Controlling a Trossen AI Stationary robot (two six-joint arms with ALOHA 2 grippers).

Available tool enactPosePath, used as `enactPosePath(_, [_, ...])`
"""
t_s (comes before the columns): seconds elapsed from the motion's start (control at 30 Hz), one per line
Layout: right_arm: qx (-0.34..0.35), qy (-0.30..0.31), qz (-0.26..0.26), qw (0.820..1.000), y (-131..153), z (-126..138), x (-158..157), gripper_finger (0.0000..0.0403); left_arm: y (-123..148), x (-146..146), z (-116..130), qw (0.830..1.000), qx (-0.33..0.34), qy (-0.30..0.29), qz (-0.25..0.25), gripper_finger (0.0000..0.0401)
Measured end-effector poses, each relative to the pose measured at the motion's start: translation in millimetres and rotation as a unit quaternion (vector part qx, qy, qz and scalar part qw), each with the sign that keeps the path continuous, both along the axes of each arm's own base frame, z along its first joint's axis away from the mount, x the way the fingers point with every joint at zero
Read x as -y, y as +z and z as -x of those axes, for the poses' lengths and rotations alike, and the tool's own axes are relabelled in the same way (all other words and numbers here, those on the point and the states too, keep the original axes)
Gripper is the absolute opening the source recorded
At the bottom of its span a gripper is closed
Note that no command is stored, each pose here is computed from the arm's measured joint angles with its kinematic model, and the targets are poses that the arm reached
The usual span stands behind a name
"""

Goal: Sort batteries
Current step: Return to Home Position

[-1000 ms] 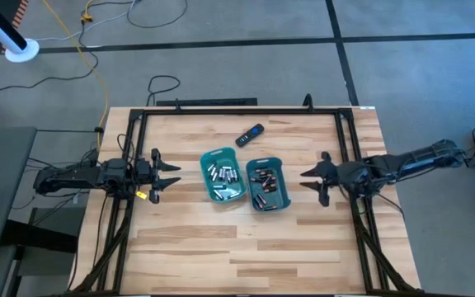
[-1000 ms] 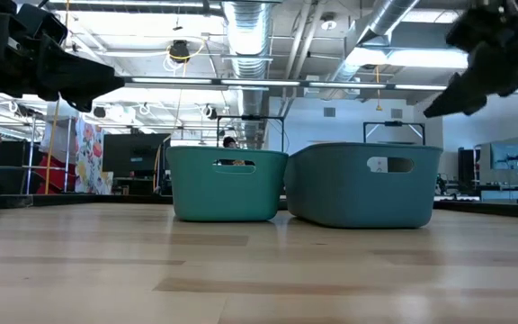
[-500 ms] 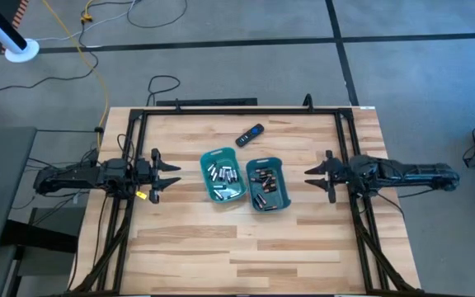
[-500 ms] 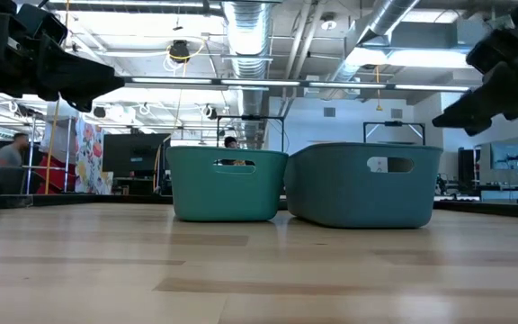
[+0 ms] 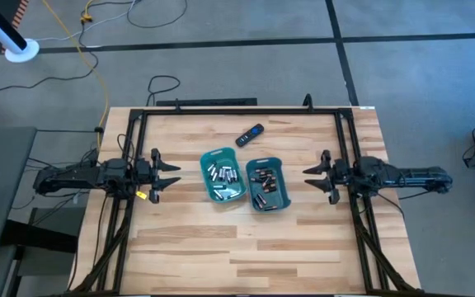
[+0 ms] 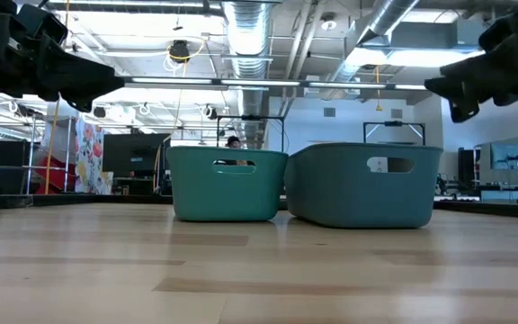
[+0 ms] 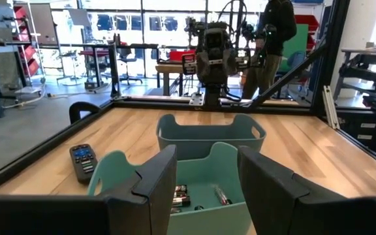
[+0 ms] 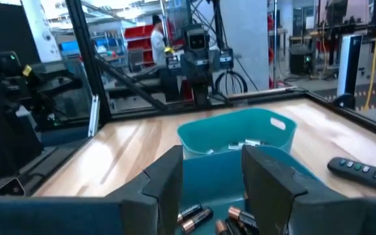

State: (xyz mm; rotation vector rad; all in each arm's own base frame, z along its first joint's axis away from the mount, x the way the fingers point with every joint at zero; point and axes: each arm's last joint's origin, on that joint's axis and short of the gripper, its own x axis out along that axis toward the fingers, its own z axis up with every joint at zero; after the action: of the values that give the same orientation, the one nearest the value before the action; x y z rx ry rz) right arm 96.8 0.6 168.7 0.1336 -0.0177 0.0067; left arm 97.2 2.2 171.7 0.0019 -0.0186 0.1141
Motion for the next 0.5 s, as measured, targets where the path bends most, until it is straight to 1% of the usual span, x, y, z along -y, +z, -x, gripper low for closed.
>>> enactPosePath(0.27, [-0.003,0.001,0.013,1.000,-2,-1,0,0.0172,0,0,0,1.000,0.000,0.001,0.000,0.0158])
enactPosePath(0.5, [-0.060,0.003,0.017,0.998,-11,-8,0,0.0172,0,0,0,1.000,0.000,0.001,0.000,0.0158])
